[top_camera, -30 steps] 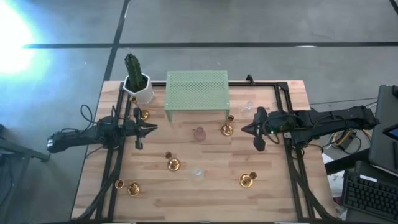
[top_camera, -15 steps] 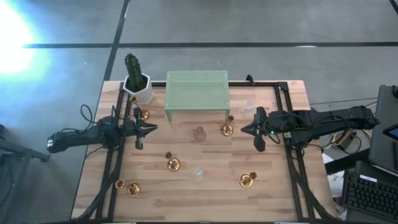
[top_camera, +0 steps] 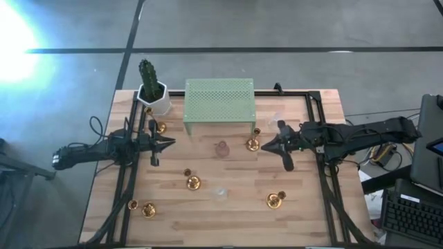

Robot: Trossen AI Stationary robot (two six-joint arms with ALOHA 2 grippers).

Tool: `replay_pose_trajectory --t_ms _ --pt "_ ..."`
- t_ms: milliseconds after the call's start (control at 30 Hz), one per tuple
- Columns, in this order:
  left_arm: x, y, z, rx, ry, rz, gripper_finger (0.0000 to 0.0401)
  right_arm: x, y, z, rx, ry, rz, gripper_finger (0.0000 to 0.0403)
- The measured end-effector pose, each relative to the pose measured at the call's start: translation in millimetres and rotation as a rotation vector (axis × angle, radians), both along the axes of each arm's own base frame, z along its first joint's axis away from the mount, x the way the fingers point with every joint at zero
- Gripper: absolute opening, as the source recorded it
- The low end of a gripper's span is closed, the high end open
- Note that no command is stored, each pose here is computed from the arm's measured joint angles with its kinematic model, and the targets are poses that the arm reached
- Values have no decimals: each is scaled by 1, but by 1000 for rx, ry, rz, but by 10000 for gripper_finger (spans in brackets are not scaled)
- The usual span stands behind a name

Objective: Pick & Place candle stick holders
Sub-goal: Put the gold candle holder on the shelf

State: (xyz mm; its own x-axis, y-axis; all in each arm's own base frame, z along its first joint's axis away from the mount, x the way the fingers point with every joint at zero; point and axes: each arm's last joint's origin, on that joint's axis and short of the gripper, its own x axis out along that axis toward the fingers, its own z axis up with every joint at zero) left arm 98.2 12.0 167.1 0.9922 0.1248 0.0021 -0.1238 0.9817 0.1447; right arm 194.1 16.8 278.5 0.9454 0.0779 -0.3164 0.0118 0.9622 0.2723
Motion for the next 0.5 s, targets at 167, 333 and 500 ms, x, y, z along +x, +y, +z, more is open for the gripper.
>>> replay_pose_trajectory --t_ms 167,333,500 --pt "0 0 0 0 0 0 37 12 3 2 -35 9 33 8" --pt "0 0 0 0 0 0 37 13 3 3 -63 70 42 8" --pt "0 0 0 0 0 0 37 9 3 9 -84 61 49 8"
